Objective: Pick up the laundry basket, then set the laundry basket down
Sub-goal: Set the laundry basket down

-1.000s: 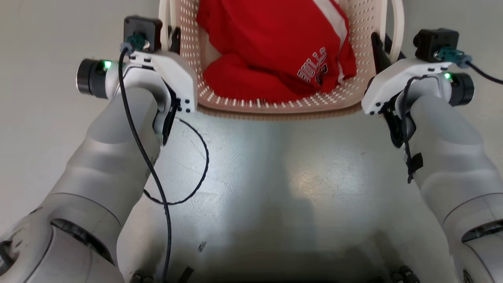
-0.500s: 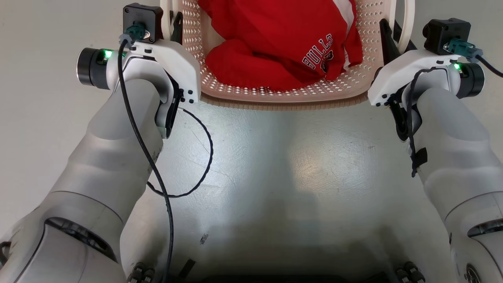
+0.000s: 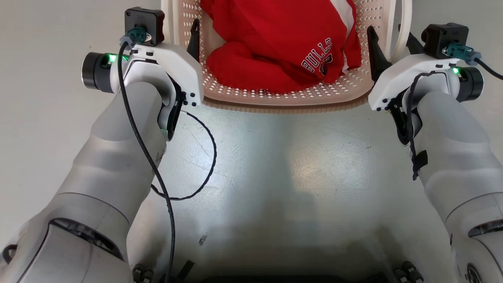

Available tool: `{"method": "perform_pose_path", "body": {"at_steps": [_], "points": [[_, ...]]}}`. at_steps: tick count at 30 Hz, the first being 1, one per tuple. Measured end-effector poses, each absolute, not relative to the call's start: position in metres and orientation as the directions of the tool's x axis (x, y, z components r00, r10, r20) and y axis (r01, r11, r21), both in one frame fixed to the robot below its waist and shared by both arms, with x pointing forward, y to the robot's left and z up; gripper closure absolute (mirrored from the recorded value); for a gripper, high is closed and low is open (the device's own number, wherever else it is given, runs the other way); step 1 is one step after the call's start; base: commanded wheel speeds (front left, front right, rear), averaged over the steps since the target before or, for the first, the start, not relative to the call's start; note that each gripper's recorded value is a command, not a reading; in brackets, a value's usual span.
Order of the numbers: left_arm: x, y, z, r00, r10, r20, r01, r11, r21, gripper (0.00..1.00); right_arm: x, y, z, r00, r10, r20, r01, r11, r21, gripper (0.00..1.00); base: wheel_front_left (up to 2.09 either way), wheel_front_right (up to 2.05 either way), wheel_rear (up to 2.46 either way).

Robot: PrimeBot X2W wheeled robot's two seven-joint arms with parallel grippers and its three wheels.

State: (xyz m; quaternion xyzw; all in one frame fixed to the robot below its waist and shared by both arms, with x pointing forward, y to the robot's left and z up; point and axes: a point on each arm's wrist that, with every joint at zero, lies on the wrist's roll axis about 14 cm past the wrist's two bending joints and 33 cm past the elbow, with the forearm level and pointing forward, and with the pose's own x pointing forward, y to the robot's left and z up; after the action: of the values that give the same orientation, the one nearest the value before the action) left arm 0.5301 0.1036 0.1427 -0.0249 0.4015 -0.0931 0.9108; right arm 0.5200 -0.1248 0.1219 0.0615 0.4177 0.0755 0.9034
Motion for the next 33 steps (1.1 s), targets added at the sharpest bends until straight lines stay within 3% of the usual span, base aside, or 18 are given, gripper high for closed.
{"method": "perform_pose_path", "body": {"at_steps": [9,18,33], "points": [[0.535,0.104,0.147,0.673,-0.183,-0.717,0.14,0.983,-0.119,0.0,0.522,-0.129,0.127,0.647,0.179,-0.741,-0.077,0.983,0.169,0.0,0.0,0.0,0.0],[0.538,0.111,0.17,0.702,-0.149,-0.696,0.094,0.989,-0.117,0.0,0.534,-0.135,0.159,0.701,0.165,-0.694,-0.067,0.984,0.166,0.0,0.0,0.0,0.0],[0.524,0.119,0.264,0.809,-0.111,-0.578,0.015,0.985,-0.169,0.0,0.534,-0.146,0.265,0.824,0.142,-0.549,-0.08,0.987,0.136,0.0,0.0,0.0,0.0]]}}
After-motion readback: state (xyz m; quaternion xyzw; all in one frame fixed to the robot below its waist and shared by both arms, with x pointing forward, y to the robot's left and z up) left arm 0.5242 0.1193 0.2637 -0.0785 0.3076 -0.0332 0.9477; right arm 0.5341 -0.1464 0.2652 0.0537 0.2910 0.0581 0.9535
